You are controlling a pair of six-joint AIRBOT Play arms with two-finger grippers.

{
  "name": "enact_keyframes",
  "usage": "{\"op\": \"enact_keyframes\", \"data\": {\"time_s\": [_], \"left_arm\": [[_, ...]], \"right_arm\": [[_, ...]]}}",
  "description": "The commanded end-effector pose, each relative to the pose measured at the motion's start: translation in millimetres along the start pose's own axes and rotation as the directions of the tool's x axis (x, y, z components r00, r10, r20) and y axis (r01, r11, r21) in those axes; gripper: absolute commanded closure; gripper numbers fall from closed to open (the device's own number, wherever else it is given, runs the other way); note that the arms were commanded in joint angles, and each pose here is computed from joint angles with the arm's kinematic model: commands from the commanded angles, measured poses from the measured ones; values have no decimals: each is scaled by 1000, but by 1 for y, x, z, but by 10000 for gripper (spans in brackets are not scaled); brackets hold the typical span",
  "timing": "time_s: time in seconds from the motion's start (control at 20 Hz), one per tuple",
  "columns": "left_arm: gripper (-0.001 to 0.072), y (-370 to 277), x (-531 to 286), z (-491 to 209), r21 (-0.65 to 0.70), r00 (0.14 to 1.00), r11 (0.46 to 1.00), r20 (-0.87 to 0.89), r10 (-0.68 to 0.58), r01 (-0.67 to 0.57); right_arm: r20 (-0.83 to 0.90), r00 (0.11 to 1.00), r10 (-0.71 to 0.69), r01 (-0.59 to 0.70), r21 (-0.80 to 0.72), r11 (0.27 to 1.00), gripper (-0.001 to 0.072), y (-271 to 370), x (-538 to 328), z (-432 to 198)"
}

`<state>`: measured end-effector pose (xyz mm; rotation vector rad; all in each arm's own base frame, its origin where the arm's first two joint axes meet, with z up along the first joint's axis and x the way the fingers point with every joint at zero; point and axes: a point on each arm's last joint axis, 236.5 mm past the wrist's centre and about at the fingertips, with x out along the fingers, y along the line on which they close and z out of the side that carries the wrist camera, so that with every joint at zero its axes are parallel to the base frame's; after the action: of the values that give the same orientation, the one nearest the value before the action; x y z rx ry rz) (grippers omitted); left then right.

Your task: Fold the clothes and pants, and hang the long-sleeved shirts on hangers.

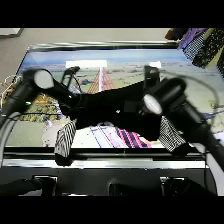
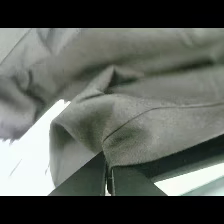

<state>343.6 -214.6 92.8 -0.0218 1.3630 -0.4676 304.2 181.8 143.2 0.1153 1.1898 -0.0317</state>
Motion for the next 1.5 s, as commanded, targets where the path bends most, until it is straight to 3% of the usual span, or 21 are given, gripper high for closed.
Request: {"op": "enact_keyframes", "data": {"time_s": [0.0, 0.2, 0.4, 0.5, 0.75, 0.8, 0.85, 0.95, 1.0, 1.15, 1.2, 1.3, 1.45], "left_arm": [[670, -8, -67, -32, 27, 999, 1000, -30, 16, -15], [670, -22, -97, -56, -18, 999, 1000, -25, -25, 25], [669, -23, -77, -50, -38, 999, 999, -16, -34, 33], [669, -17, -43, -46, -110, 999, 993, -13, -44, 43], [662, -6, 60, -69, -249, 988, 964, -95, -118, 91], [601, -7, 73, -72, -277, 984, 955, -108, -140, 106], [470, -9, 83, -72, -290, 981, 949, -112, -158, 120], [136, -6, 86, -61, -275, 984, 952, -76, -162, 135], [78, 2, 82, -55, -278, 986, 951, -52, -158, 138], [60, 60, 42, -40, -333, 994, 936, 57, -97, 111], [12, 90, 23, -39, -377, 993, 923, 109, -39, 78], [16, 163, -19, -48, -429, 971, 903, 208, 120, -19], [21, 242, -59, -88, -444, 938, 874, 176, 300, -196]], "right_arm": [[-49, 997, 59, -59, 7, 998, 677, -2, -68, -8], [-44, 973, 227, -225, 38, 974, 677, 22, -115, -12], [-47, 995, 83, -86, -62, 994, 677, 2, -77, -7], [-76, 997, 28, -35, -88, 996, 677, 3, -31, -14], [-99, 993, 71, -71, 9, 997, 677, 25, 83, -42], [-116, 990, 84, -82, 22, 996, 677, 29, 96, -49], [-138, 986, 91, -88, 27, 996, 677, 33, 106, -55], [-156, 983, 98, -96, 22, 995, 677, 38, 114, -58], [-156, 983, 97, -95, 21, 995, 677, 38, 114, -58], [-196, 979, 62, -67, -18, 998, 677, 30, 113, -67], [-217, 975, 47, -54, -26, 998, 677, 26, 112, -72], [-244, 969, 39, -53, -51, 997, 677, 24, 110, -79], [-260, 965, 46, -62, -51, 997, 677, 26, 109, -82]]}}
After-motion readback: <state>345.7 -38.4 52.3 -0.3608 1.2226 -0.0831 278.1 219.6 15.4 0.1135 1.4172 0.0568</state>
